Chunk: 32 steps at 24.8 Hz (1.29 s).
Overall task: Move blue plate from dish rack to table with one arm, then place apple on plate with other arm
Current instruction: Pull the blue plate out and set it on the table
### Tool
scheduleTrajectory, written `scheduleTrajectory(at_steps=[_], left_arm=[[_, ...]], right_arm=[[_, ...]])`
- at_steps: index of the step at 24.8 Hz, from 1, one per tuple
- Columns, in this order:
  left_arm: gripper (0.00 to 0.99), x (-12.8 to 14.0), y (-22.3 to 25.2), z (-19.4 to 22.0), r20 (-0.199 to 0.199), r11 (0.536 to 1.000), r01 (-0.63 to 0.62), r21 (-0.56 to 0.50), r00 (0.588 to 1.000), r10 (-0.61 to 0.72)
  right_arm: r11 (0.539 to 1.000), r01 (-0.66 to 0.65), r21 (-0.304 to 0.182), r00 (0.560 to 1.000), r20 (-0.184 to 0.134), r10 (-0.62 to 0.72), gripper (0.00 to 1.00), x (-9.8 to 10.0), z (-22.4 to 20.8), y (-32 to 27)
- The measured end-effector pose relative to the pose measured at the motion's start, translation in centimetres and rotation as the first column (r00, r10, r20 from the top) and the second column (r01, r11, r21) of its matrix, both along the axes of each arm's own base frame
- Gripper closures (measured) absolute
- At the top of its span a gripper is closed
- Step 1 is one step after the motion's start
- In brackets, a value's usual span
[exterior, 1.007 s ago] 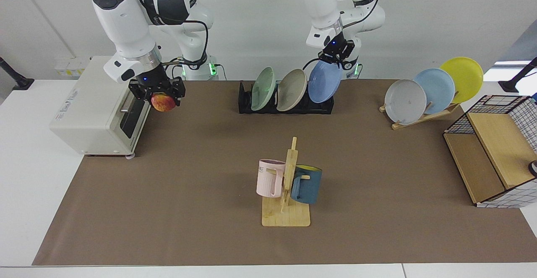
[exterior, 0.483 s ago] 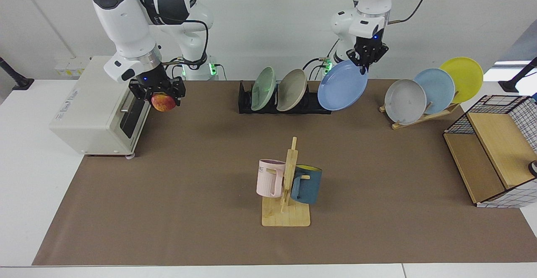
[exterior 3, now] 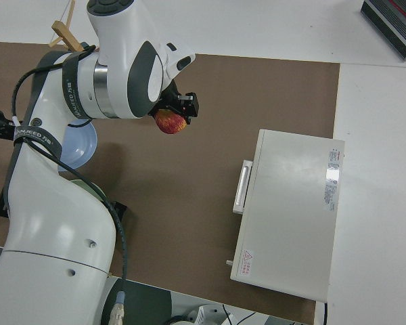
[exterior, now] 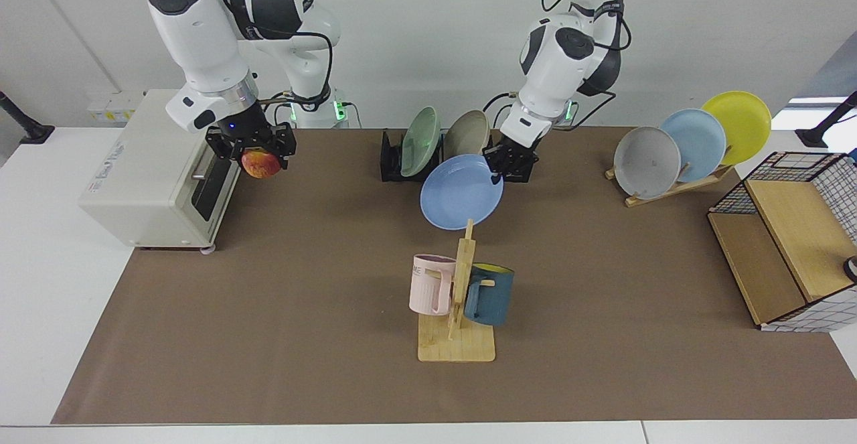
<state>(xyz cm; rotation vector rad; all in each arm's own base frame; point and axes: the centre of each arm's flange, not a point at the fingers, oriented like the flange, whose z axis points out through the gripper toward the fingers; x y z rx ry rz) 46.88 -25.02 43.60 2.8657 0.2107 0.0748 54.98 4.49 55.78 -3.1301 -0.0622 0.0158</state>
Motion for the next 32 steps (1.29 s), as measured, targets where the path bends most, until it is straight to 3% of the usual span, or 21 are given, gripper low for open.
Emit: scheduleTrajectory(at_steps=[3,10,14,28,31,32], left_arm=[[0.916,0.8,-0.6,-2.1,-0.005,0.999,-0.026,-0.028,1.0,0.026],[0.916,1.7,-0.6,-6.3,-0.066,0.998,-0.04,-0.058,0.997,0.036],[0.916,1.3,-1.7,-7.4,-0.047,0.996,-0.055,-0.073,0.998,0.052],[0.916,0.2,-3.1,-10.3,-0.04,0.991,-0.09,-0.094,0.995,0.087],[0.806,0.6,-3.0,-11.5,-0.03,0.988,-0.108,-0.113,0.994,0.106],[0.714,0.7,-3.0,-11.9,-0.031,0.987,-0.113,-0.119,0.993,0.11]], right_arm=[[1.0,0.0,0.0,1.0,-0.002,0.0,0.22,0.0,-0.1,0.0],[1.0,0.0,0.0,1.0,-0.004,0.0,0.22,0.0,-0.2,0.0],[1.0,0.0,-0.001,1.0,-0.009,0.0,0.22,-0.1,-0.4,0.0],[1.0,-0.001,-0.002,1.0,-0.027,0.001,0.22,-0.3,-1.3,0.1],[1.0,-0.002,-0.002,1.0,-0.028,0.002,0.22,-0.3,-1.3,0.1],[1.0,-0.003,-0.002,1.0,-0.028,0.002,0.22,-0.3,-1.3,0.1]])
